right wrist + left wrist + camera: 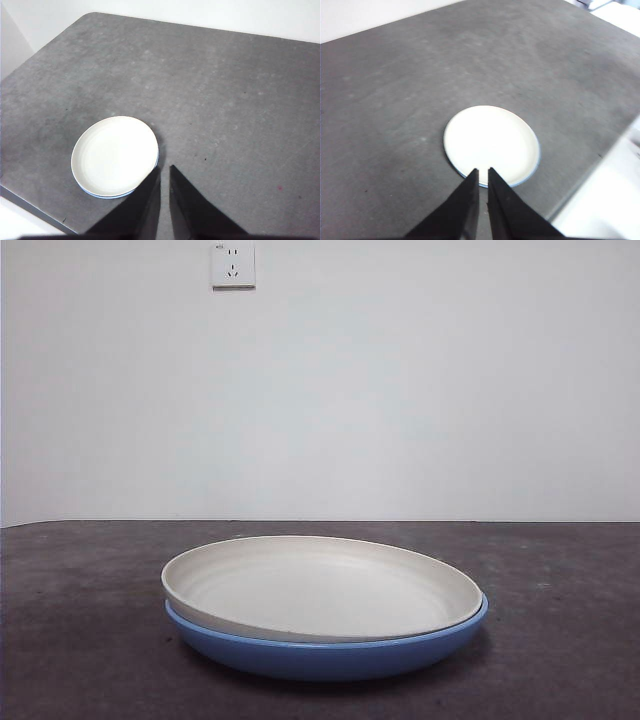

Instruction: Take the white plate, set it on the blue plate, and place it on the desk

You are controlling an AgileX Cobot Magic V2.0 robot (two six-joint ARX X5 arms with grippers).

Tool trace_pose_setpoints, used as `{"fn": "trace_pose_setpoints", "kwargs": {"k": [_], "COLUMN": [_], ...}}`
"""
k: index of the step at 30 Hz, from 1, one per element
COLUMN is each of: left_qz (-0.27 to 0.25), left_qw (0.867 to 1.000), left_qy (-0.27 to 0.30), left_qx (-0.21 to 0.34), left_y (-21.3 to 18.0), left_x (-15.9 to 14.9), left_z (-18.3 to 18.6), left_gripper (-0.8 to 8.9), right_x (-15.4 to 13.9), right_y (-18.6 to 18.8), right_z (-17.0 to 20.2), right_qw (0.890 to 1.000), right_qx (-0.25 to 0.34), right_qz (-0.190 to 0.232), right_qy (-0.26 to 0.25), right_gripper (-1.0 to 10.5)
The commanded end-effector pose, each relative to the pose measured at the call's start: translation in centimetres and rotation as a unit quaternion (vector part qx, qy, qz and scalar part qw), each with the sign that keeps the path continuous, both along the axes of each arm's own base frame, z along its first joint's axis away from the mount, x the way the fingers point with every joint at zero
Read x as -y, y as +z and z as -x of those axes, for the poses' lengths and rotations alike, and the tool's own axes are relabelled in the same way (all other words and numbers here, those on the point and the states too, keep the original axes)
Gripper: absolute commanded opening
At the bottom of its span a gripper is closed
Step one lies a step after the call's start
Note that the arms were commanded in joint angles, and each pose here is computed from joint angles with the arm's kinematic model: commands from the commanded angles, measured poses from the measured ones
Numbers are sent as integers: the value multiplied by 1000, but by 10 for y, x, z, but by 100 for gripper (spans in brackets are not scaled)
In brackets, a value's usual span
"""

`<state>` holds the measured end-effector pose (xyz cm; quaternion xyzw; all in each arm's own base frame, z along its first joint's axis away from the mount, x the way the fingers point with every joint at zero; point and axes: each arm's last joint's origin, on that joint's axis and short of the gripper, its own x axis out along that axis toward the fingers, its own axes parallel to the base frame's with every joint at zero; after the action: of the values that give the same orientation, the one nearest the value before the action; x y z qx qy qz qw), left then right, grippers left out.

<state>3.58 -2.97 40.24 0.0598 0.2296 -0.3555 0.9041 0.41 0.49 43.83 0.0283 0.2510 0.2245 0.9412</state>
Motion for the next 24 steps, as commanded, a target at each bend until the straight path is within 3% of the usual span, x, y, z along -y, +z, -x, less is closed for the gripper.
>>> {"fn": "trace_pose_setpoints", "kwargs": {"k": [1,7,15,18,24], "left_qz": [7,20,82,90,115], "left_qw": [1000,991,960,950,925], "left_qy": [26,134,211,230,308], "left_qx": [-10,12,162,192,190], "left_y": [-8,-58,-129,-160,-211], "left_x": [2,-4,-13,-16,-22], "left_z": [-9,-29,-52,-55,-58], "left_gripper": [28,28,28,28,28], "right_x": [2,2,2,2,2], "right_y": [-2,-2,-2,-2,-2], "right_z": [4,4,4,4,4], "right_qw": [1000,1000,1000,1000,1000], "right_qx": [-24,-24,-24,-24,-24], "right_qz": [13,12,12,12,12], "right_qy": [4,4,4,4,4], "right_gripper": [26,26,26,26,26]}}
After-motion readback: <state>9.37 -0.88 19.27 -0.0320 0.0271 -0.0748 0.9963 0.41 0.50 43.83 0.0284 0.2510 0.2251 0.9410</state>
